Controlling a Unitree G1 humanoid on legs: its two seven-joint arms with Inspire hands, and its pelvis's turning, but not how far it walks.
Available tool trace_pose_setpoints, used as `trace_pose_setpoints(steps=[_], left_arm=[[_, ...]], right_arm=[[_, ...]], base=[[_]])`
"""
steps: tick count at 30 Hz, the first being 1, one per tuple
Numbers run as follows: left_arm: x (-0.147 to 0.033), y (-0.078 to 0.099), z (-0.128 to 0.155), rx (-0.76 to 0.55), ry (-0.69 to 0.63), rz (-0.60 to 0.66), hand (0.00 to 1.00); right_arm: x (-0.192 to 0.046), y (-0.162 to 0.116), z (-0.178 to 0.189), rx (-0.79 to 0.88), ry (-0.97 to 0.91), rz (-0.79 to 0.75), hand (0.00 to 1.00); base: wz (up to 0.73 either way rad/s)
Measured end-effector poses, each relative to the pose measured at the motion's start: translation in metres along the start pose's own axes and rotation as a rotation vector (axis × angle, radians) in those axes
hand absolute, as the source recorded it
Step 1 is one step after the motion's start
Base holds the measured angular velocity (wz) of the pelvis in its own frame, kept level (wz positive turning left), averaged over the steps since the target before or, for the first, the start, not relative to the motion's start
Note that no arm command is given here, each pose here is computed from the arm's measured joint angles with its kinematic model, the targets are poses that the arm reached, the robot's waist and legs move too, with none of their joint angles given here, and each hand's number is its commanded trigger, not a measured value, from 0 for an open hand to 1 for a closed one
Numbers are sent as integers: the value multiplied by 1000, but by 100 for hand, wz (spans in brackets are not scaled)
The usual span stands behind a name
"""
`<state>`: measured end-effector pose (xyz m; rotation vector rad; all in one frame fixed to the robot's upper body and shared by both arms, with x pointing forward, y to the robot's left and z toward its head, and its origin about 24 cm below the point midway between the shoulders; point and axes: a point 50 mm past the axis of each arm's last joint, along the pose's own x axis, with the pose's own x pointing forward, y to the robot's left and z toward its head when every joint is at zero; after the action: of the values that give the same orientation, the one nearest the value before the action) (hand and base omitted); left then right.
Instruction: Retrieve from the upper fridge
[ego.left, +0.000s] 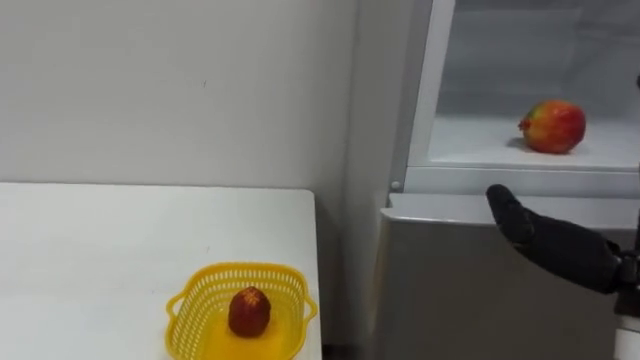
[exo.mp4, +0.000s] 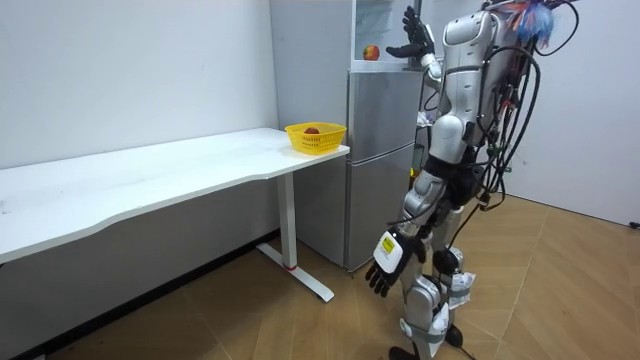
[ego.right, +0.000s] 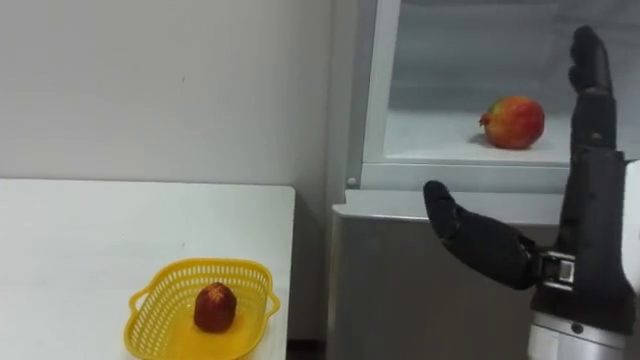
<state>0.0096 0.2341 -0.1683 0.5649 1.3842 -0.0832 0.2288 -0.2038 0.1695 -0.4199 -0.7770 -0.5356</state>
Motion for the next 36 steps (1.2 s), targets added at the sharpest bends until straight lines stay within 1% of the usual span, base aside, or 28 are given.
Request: trace_pose_setpoints(steps=[8, 12, 15, 21, 25, 31, 36], left_arm=[[0, -1, -1, 5, 1, -10, 0], [0, 0, 0, -9, -2, -23, 0], [0, 4, 0, -42, -3, -16, 0], [-1, 13, 0, -54, -10, -11, 0], [-1, 16, 1, -68, -13, -12, 0], [-2, 18, 0, -70, -5, -3, 0], [-3, 19, -3, -69, -5, 3, 0]], right_arm=[[5, -15, -13, 102, 106, -101, 0], [11, -26, -35, 80, 188, -141, 0], [17, -35, -46, 99, 241, -169, 0], [38, -38, -67, 59, 305, -186, 0], [53, -32, -80, 46, 360, -193, 0], [79, -36, -85, 104, 405, -155, 0], [89, -37, -86, 111, 414, -145, 0]], base=[[2], [9], [4], [2], [1], [12], [7]])
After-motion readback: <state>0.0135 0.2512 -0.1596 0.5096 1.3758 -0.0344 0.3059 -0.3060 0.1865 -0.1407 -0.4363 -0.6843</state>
